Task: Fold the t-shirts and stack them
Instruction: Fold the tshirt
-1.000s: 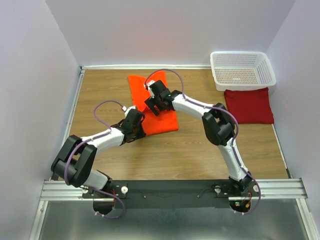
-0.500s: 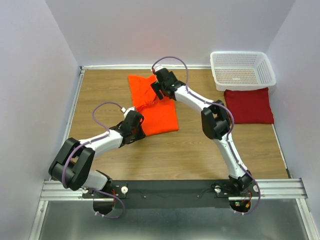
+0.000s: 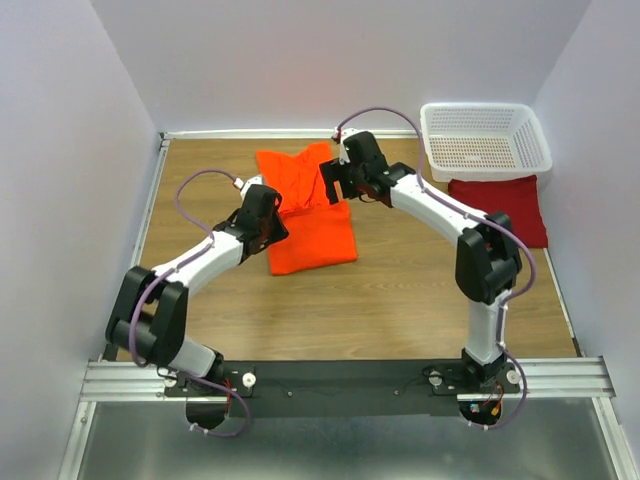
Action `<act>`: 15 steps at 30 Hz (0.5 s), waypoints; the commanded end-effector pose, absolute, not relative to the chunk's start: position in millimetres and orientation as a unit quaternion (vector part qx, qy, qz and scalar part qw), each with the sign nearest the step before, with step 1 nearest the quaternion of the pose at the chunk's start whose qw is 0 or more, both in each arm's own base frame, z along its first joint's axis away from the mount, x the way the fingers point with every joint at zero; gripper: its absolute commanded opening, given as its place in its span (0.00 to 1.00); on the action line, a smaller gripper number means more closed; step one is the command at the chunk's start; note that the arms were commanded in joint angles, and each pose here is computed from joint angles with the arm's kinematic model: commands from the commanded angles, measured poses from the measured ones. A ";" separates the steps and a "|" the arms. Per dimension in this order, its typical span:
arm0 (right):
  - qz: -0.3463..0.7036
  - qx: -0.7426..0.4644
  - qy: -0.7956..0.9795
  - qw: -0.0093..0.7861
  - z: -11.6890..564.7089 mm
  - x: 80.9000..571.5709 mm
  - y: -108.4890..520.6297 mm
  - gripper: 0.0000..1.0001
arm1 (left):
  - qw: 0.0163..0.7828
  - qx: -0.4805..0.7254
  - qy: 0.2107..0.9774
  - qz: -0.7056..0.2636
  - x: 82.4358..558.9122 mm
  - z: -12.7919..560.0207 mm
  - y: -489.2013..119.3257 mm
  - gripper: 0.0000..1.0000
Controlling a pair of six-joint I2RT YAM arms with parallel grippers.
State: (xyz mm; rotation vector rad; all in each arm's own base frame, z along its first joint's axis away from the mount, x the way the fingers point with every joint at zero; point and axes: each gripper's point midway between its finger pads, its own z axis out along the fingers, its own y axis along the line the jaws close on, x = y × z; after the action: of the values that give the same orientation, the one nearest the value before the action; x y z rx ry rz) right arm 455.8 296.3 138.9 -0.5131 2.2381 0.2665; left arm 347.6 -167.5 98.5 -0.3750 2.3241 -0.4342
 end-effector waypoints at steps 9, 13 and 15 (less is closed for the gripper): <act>0.187 -0.183 0.890 0.373 147.8 395.8 292.9 0.95 | 0.341 -0.130 0.927 -0.088 409.0 51.5 -147.4 0.29; 0.182 -0.182 0.893 0.370 144.5 389.9 287.6 0.95 | 0.352 -0.138 0.923 -0.067 440.4 52.7 -129.3 0.28; 0.182 -0.181 0.893 0.369 142.3 388.6 285.9 0.95 | 0.349 -0.144 0.924 -0.054 455.0 48.5 -116.5 0.28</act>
State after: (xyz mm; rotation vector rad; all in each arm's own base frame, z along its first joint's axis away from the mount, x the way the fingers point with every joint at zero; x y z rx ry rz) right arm 394.4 283.1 130.0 -0.4762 2.3213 0.4218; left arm 429.0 -142.1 46.0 -0.3723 2.4198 -0.2424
